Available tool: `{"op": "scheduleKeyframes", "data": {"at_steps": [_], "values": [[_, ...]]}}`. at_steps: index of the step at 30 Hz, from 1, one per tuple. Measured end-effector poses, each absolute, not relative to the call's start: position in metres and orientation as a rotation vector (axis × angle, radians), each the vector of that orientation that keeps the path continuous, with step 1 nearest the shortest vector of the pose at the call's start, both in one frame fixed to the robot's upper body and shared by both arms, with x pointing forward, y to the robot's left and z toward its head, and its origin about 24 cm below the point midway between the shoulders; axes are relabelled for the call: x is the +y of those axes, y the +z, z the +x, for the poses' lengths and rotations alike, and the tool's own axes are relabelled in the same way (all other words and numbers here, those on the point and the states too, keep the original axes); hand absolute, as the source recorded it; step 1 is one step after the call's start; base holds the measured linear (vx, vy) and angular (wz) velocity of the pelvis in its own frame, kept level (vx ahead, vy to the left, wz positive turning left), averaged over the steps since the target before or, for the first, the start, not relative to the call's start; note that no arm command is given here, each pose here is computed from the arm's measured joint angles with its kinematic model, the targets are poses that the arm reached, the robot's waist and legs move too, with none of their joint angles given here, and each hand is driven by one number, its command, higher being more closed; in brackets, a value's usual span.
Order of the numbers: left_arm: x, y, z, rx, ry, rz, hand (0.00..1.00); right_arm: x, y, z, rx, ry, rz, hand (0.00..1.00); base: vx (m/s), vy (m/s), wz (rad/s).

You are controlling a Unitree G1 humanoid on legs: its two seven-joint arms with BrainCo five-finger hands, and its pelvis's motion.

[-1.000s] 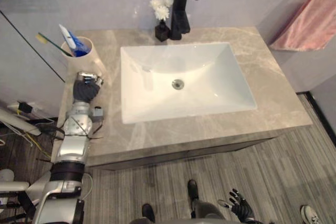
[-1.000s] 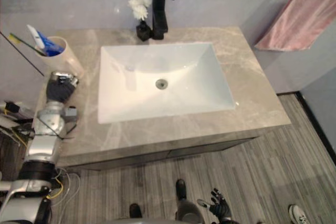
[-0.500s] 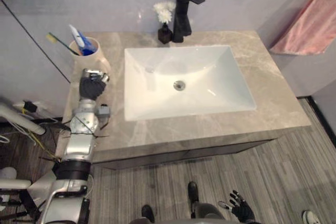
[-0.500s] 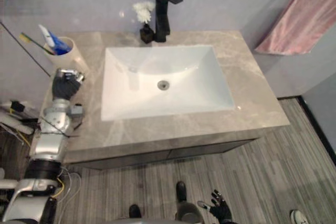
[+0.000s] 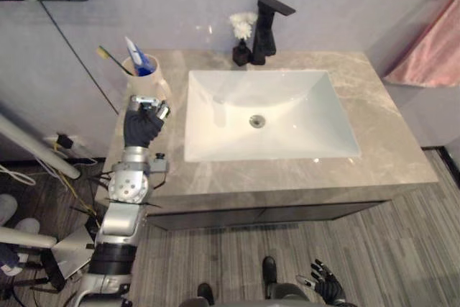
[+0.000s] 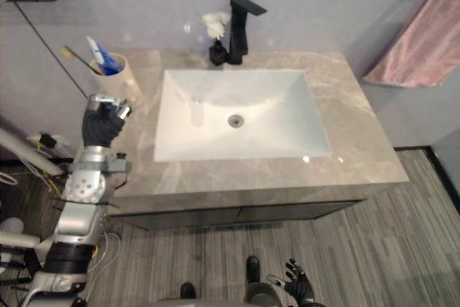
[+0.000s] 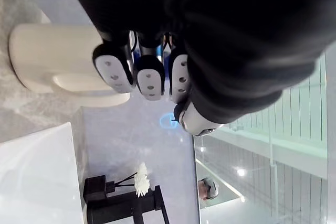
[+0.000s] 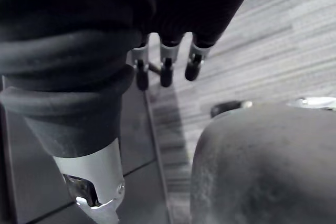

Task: Organize washtable

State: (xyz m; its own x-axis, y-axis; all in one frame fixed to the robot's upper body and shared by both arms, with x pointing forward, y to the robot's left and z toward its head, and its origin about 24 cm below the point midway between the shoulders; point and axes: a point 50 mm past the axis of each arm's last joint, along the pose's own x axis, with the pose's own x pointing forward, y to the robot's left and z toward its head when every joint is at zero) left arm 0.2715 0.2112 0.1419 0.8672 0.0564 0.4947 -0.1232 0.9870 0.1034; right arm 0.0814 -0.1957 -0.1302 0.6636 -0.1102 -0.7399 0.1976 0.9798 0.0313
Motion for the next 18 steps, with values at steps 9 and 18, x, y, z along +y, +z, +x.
{"op": "scheduleKeyframes", "data": {"at_steps": [9,18], "values": [[0.247,0.105,0.240,-0.383,0.266,0.042,1.00,-0.195,-0.134,0.076,0.858,-0.178,0.115,0.00,-0.05,-0.015,0.11],[0.271,0.072,0.205,-0.280,0.483,-0.062,1.00,-0.196,-0.135,0.071,0.871,-0.195,0.110,0.00,-0.03,-0.027,0.20]]}}
